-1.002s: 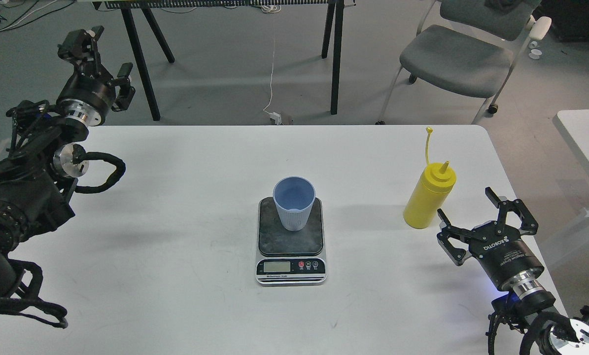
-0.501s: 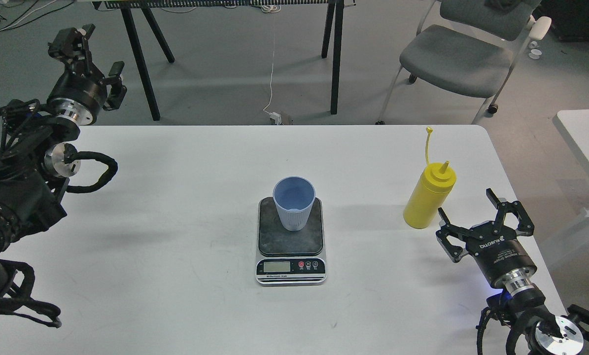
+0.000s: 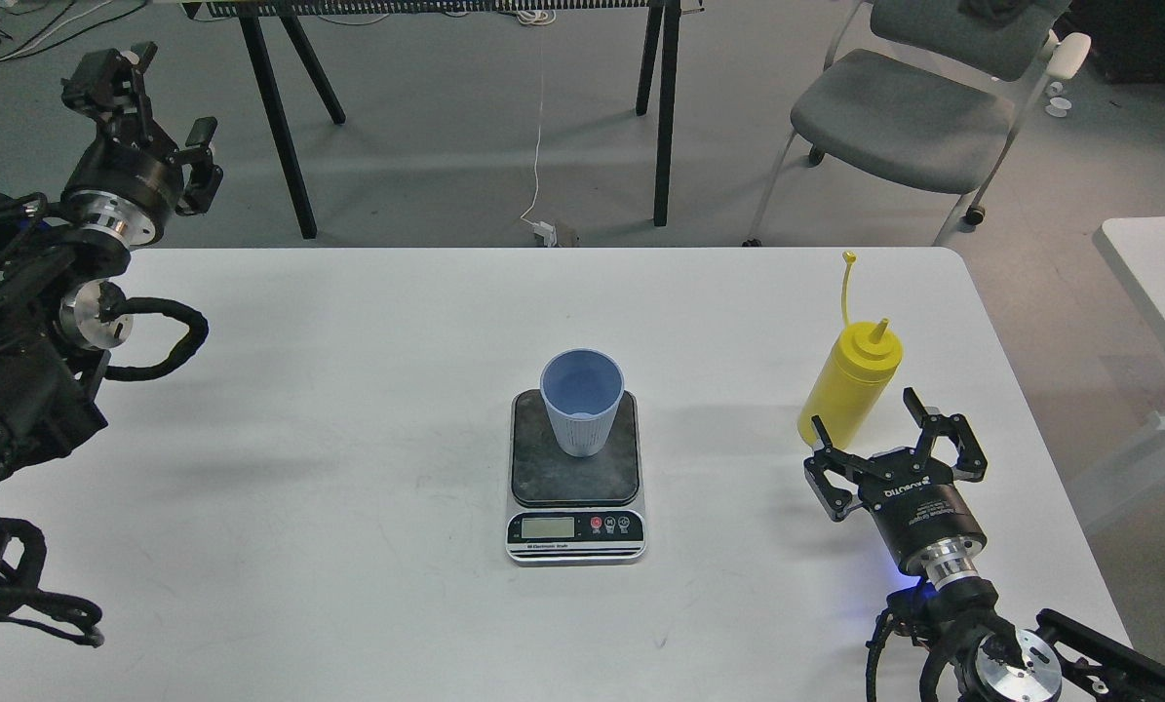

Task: Pour seasoning into cup on scale with both arms
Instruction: 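Reach the right gripper to the yellow squeeze bottle and grasp it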

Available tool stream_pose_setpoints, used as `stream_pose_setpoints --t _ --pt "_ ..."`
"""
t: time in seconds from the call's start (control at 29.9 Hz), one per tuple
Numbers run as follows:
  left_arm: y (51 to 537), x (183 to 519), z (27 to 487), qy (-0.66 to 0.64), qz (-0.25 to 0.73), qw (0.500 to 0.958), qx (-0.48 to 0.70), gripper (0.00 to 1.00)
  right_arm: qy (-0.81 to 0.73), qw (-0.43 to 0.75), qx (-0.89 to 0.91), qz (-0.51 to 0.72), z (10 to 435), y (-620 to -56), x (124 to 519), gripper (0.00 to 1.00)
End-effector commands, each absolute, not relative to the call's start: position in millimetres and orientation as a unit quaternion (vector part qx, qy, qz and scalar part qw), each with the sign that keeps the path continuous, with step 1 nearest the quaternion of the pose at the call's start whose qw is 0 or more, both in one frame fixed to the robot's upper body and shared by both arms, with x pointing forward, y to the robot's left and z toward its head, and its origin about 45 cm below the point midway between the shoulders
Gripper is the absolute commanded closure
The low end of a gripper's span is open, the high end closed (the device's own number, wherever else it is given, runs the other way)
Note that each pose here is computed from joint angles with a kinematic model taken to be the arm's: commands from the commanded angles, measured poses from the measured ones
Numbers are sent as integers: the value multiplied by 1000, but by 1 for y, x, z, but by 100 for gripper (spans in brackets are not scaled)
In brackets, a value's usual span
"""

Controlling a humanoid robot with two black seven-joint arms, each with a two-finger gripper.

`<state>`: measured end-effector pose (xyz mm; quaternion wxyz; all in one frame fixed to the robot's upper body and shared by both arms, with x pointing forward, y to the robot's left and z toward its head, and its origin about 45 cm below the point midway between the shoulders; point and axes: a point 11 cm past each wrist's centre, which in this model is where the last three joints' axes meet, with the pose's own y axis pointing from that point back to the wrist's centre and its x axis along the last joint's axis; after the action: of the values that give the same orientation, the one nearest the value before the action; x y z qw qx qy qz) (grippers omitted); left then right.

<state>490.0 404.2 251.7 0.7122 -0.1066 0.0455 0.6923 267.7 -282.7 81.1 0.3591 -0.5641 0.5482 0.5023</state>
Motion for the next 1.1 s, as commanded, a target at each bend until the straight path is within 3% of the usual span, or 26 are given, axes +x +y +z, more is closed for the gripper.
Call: stream_pose_setpoints --t 0.0,0.6,1.07 --pt "402 491 253 44 691 713 -106 11 554 360 -561 498 80 -287 269 0" --pt "399 493 254 43 691 714 -104 11 578 369 -540 489 63 -288 280 0" --pt "398 493 255 41 690 716 -103 11 583 368 -562 458 71 -278 328 0"
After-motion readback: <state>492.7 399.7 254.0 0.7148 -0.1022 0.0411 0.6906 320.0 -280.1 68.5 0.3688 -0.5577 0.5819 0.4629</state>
